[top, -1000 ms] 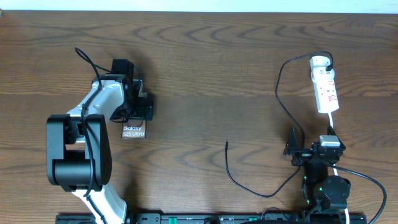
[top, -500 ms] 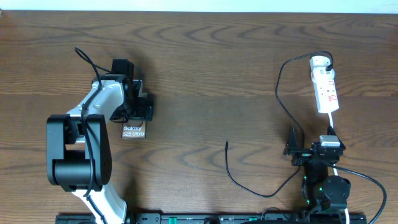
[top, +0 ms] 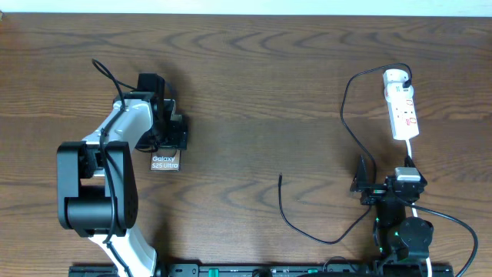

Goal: Plug charger to phone and switch on socket
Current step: 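Close the left gripper on the phone's sides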

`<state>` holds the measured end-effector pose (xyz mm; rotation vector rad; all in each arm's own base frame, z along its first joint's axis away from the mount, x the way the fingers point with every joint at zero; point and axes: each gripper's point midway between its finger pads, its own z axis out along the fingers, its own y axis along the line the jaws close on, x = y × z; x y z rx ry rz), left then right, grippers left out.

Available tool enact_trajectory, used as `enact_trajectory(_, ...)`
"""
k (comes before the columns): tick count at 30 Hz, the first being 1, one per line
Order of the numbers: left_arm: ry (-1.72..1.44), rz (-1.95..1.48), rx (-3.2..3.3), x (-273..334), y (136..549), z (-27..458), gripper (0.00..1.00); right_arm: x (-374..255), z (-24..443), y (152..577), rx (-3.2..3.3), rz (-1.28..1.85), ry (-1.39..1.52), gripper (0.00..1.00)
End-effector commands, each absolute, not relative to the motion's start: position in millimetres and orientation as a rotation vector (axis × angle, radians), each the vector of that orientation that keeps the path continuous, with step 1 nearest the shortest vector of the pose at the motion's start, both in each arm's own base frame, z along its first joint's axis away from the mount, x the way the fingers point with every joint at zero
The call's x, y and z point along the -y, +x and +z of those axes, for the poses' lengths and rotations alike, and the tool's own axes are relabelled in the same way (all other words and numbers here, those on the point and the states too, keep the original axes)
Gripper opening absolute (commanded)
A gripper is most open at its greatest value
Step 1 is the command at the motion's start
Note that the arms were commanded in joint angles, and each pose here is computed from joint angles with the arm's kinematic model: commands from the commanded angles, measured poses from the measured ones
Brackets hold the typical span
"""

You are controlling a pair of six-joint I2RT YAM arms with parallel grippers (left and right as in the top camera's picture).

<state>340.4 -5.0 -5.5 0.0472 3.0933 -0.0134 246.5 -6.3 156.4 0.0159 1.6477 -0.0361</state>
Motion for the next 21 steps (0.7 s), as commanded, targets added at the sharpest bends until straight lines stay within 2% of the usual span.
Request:
enact_trajectory(1,0.053,-0.053,-3.218,8.1,309.3,-33.7,0.89,8.1,156.1,246.2,-1.648,-0.05,0.012,0.99)
enact_trajectory(12,0.053,-0.053,-3.218,8.1,309.3,-33.7,0.79,8.2,156.1,246.2,-1.648,-0.05,0.013,0.99)
enact_trajectory(21,0.053,-0.053,-3.219,8.1,309.1,-33.7,0.81,8.2,156.1,246.2,-1.648,-0.051,0.012,0.99)
